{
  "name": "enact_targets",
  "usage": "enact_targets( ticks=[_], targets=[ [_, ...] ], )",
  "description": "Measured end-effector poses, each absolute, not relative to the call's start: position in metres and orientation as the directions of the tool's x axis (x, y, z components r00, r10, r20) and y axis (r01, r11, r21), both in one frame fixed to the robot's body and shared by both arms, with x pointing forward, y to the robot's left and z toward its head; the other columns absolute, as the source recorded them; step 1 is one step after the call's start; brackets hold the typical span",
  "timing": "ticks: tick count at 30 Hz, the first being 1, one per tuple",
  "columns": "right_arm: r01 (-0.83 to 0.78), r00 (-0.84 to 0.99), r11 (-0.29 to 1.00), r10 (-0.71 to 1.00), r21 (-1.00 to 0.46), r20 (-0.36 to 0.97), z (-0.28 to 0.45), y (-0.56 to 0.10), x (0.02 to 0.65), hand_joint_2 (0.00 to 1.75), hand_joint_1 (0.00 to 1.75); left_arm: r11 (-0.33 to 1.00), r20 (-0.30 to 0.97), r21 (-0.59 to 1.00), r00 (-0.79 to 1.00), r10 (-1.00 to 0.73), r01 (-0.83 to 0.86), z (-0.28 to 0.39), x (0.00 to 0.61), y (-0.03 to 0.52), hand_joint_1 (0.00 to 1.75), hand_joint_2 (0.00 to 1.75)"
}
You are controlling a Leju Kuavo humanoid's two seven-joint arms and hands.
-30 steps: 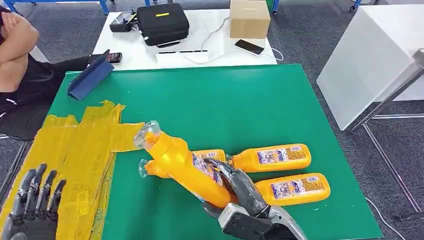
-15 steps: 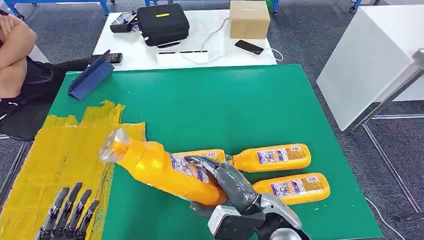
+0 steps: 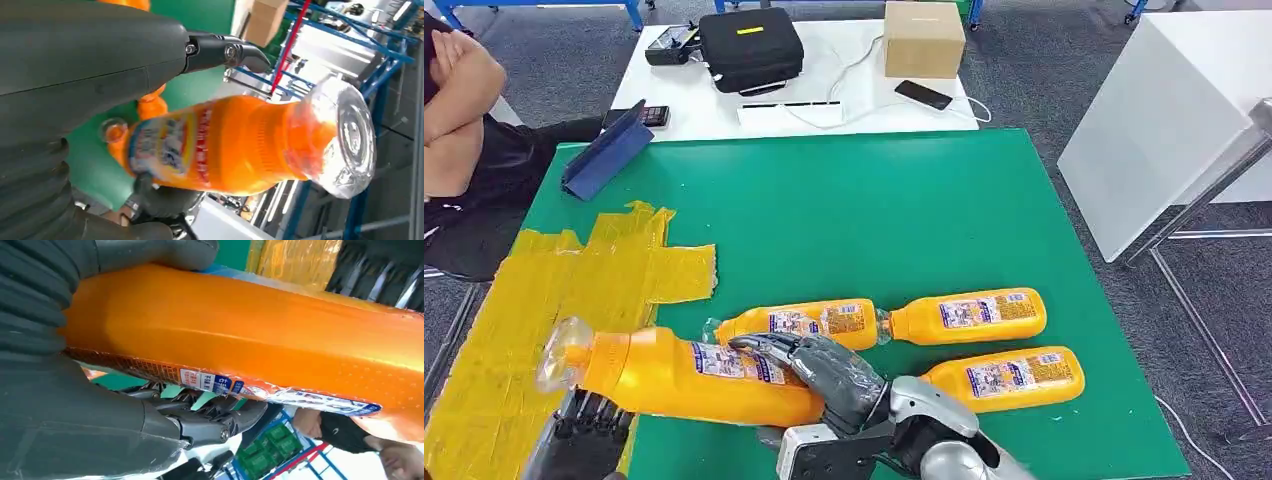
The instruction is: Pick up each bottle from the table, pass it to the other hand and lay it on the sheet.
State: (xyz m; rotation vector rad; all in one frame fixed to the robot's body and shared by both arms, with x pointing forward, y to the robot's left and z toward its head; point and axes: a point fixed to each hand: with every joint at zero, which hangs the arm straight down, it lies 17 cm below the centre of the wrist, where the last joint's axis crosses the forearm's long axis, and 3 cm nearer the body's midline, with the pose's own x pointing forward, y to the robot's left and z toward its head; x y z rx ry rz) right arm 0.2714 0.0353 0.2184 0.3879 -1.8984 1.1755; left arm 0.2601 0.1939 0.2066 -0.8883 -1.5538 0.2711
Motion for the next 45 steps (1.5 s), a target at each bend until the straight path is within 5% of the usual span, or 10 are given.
enact_targets(
  ticks=[18, 30, 31, 32, 45],
  targets=[
    [-0.643, -0.593, 0.490, 0.169, -0.589, 0.787, 0.213, 0.041, 0.271, 1.75, 1.75, 0.662, 0.735, -0.634, 0.047, 0.676, 0.399, 0.216, 0.266, 0.184, 0.00, 1.75],
    [-0.663, -0.579, 0.475, 0.163, -0.578, 0.799, 0.214, 0.048, 0.269, 1.75, 1.75, 0.778, 0.831, -0.497, -0.045, 0.554, 0.385, 0.225, 0.299, 0.163, 0.00, 1.75],
    [-0.669, -0.578, 0.469, 0.160, -0.577, 0.800, 0.214, 0.050, 0.268, 1.75, 1.75, 0.771, 0.827, -0.502, -0.043, 0.561, 0.392, 0.226, 0.300, 0.162, 1.57, 1.75],
    [-0.677, -0.575, 0.462, 0.152, -0.572, 0.804, 0.213, 0.052, 0.267, 1.75, 1.75, 0.767, 0.824, -0.503, -0.047, 0.565, 0.398, 0.227, 0.302, 0.161, 1.75, 1.75],
    [-0.721, -0.567, 0.400, 0.131, -0.566, 0.813, 0.207, 0.064, 0.260, 1.75, 1.75, 0.763, 0.815, -0.482, -0.100, 0.571, 0.431, 0.239, 0.308, 0.159, 1.75, 1.75]
  ],
)
